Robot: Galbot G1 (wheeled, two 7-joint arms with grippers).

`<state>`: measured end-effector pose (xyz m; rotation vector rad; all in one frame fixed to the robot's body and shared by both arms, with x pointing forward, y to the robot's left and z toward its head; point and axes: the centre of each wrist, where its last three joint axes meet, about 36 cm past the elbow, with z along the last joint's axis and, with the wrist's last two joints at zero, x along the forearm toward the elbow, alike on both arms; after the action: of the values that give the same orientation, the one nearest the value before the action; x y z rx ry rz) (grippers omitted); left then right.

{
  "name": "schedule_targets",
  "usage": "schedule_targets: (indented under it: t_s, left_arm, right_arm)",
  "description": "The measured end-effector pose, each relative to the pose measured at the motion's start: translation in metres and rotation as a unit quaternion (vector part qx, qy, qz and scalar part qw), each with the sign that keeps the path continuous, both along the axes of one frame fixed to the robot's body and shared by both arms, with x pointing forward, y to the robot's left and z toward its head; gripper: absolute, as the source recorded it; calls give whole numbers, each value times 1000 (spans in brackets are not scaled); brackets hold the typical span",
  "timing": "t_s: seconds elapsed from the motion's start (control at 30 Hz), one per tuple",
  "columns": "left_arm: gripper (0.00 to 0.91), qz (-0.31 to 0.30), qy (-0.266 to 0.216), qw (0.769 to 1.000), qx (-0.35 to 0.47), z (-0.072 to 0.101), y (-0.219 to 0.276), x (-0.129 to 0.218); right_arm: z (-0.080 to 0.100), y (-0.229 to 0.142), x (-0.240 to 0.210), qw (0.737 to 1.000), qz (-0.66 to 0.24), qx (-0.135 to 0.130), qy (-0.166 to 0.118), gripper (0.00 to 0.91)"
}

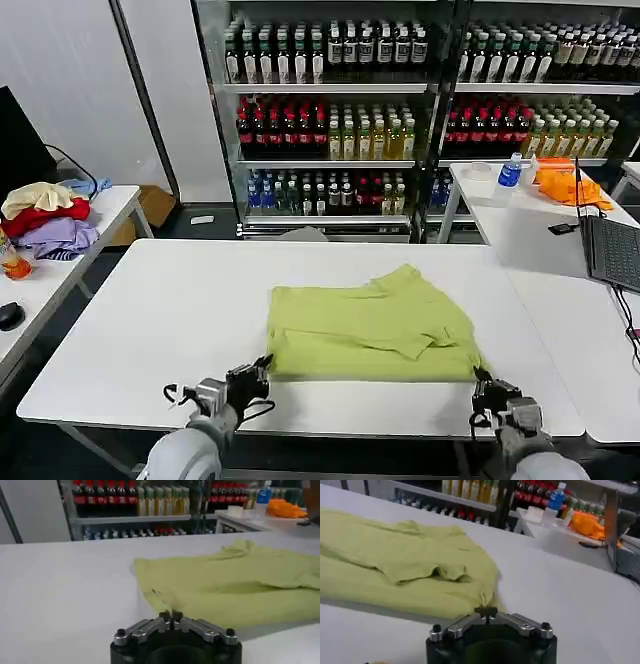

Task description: Fold and organize the clothes.

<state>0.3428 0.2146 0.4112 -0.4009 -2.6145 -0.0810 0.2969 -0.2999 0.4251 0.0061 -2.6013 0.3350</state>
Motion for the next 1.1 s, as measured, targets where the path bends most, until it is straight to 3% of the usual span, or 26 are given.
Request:
schedule_targets:
  t_s: [0.13,0.2,0.23,0.27,0.47,0.83,1.1]
  left_arm:
    - [30,-4,5,1000,9,5,5,-18]
    - [222,-6,9,1000,13,7,7,-25]
    - [383,-8,11,1000,14,9,7,-29]
    - [907,-9,13,1000,15,10,7,-32]
    - [907,-18,18,999,21,19,5,-47]
    - [907,-3,-5,999,34,38,17,-38]
    - [907,19,-12,1000,18,38,23,9]
  right_arm:
    - [7,4,-17,1000,6,-4,8,0]
    - [10,7,-25,1000,11,-6,14,0]
    - [11,9,-28,1000,14,-7,16,0]
    - [13,10,-31,1000,17,-8,18,897]
    - [25,14,-42,999,31,-13,16,907]
    - [57,7,-21,999,36,-9,-36,907]
    - [46,1,49,997,28,26,-61,907]
